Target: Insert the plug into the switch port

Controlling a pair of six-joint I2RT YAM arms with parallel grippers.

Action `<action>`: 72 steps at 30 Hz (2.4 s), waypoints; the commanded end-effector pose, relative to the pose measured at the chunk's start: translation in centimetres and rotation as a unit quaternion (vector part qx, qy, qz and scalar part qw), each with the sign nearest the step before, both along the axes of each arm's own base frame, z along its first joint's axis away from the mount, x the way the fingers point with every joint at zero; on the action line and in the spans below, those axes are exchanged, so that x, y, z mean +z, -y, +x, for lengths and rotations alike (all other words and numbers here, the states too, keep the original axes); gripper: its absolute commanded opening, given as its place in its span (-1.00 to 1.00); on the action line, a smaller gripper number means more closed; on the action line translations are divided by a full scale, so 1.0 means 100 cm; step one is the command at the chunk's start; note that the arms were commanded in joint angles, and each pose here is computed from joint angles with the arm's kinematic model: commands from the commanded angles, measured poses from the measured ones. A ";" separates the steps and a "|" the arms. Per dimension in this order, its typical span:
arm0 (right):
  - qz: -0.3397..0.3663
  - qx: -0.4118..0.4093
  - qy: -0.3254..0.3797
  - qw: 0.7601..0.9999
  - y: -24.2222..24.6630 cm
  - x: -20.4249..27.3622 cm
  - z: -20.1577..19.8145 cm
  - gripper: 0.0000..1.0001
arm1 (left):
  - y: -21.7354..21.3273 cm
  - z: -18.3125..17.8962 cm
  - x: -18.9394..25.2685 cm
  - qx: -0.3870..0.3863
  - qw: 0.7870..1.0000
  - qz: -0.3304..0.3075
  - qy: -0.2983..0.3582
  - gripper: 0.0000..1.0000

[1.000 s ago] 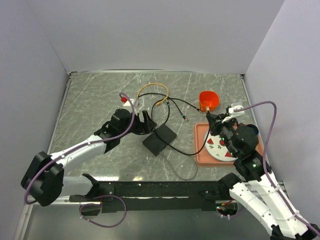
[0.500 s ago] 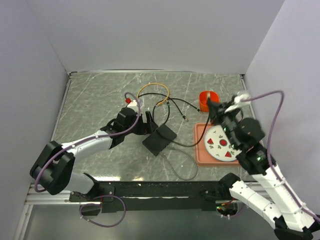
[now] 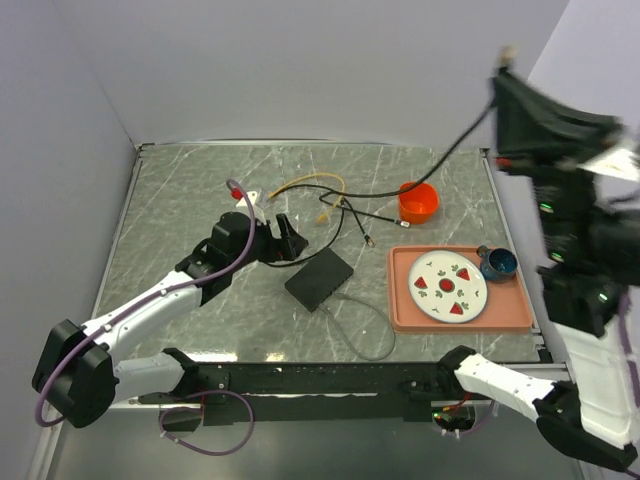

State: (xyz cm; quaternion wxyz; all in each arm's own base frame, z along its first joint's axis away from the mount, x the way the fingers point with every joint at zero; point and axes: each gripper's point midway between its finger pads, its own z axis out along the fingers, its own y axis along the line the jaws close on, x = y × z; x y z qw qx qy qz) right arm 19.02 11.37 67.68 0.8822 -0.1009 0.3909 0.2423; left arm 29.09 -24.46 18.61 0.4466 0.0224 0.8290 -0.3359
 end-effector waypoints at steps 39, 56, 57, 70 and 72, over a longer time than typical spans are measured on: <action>0.012 -0.035 0.168 0.985 0.031 0.062 -0.063 -1.00 | 0.166 -0.171 0.058 -0.270 0.945 -0.120 0.143 -0.98; 0.061 0.037 0.137 0.988 0.054 0.009 -0.113 -1.00 | 0.168 0.076 0.083 0.010 0.966 -0.170 0.195 -0.99; 0.069 0.033 0.145 0.987 0.063 0.009 -0.123 -1.00 | 0.161 0.093 0.107 0.029 0.962 -0.154 0.224 -0.99; 0.077 0.005 0.132 0.988 0.083 -0.016 -0.133 -1.00 | 0.049 0.225 0.258 0.159 0.933 -0.041 0.319 -0.99; 0.072 -0.011 0.114 0.991 0.083 -0.022 -0.124 -1.00 | 0.061 0.221 0.247 0.113 0.942 -0.028 0.315 -0.99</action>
